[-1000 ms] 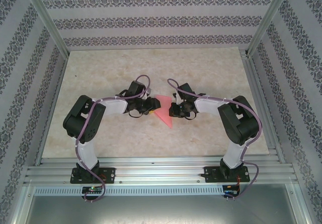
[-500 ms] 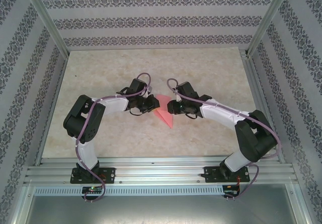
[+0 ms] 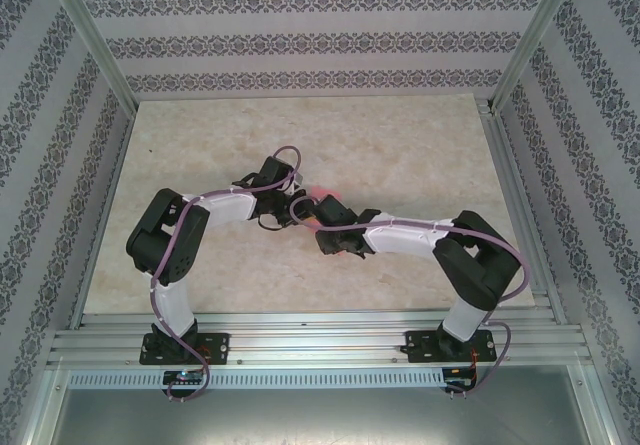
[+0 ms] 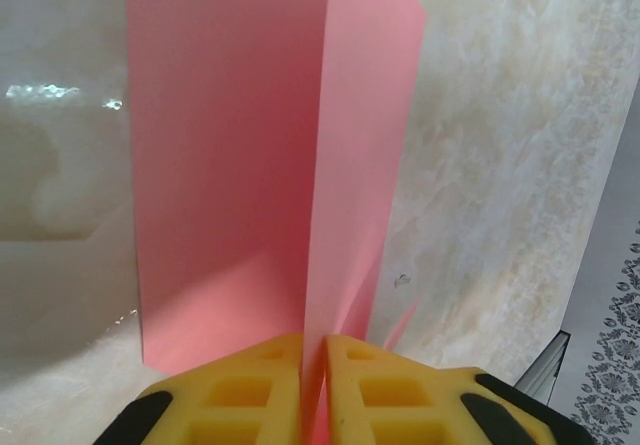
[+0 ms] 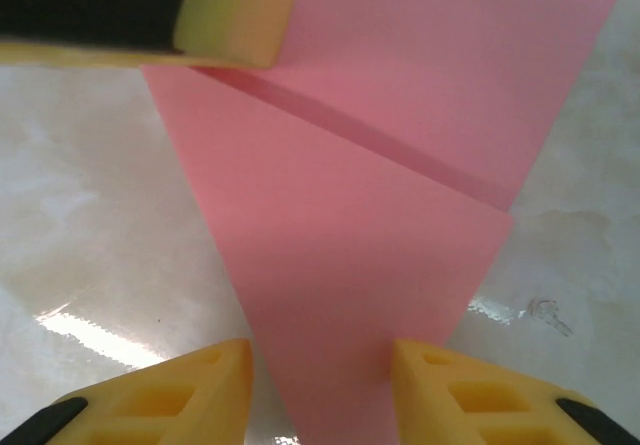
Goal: Fold a paper plane with a square sheet of paper (fold left side to right side)
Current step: Fourth fold the wing at the center of the table.
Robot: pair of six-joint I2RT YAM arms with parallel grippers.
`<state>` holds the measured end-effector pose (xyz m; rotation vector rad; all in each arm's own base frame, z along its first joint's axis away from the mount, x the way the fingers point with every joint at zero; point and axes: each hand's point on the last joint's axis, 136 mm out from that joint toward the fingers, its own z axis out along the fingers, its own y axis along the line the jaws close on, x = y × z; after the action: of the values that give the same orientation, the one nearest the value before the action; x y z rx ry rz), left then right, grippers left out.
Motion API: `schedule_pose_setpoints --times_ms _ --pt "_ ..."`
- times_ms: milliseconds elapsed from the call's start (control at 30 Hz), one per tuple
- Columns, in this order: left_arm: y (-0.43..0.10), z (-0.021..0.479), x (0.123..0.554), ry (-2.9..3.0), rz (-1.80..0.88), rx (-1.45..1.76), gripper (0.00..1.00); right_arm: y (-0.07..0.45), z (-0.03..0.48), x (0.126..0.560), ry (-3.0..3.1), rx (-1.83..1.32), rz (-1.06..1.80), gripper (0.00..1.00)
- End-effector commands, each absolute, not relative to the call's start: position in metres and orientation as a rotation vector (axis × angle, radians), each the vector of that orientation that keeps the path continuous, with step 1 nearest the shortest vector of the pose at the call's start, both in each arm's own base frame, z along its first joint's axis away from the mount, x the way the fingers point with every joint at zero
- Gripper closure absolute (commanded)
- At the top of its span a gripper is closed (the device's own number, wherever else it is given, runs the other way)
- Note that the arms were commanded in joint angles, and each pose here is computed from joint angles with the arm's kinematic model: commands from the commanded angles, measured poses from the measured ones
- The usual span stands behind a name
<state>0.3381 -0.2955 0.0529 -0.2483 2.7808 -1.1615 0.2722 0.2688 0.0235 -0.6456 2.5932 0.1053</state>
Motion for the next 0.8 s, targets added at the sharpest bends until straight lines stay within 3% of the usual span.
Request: schedule_pose_setpoints --times_ms 0,233,467,600,767 --pt "-0.301 0.067 0.342 2.763 -1.167 -0.229 0.85 0.271 0.030 0.284 2.544 -0.651 0.035 0.59" --pt "-0.301 0.067 0.343 2.766 -1.159 -0.225 0.83 0.267 0.022 0.284 2.557 -0.652 -0.008 0.67" --pt "-0.299 0.078 0.346 2.742 -1.137 -0.186 0.69 0.266 0.017 0.281 2.578 -0.640 0.023 0.79" --pt "-0.290 0.095 0.349 2.699 -1.095 -0.168 0.57 0.266 0.019 0.282 2.590 -0.584 0.134 0.81" --pt "-0.273 0.106 0.350 2.663 -1.027 -0.178 0.49 0.263 0.020 0.283 2.607 -0.481 0.317 0.82"
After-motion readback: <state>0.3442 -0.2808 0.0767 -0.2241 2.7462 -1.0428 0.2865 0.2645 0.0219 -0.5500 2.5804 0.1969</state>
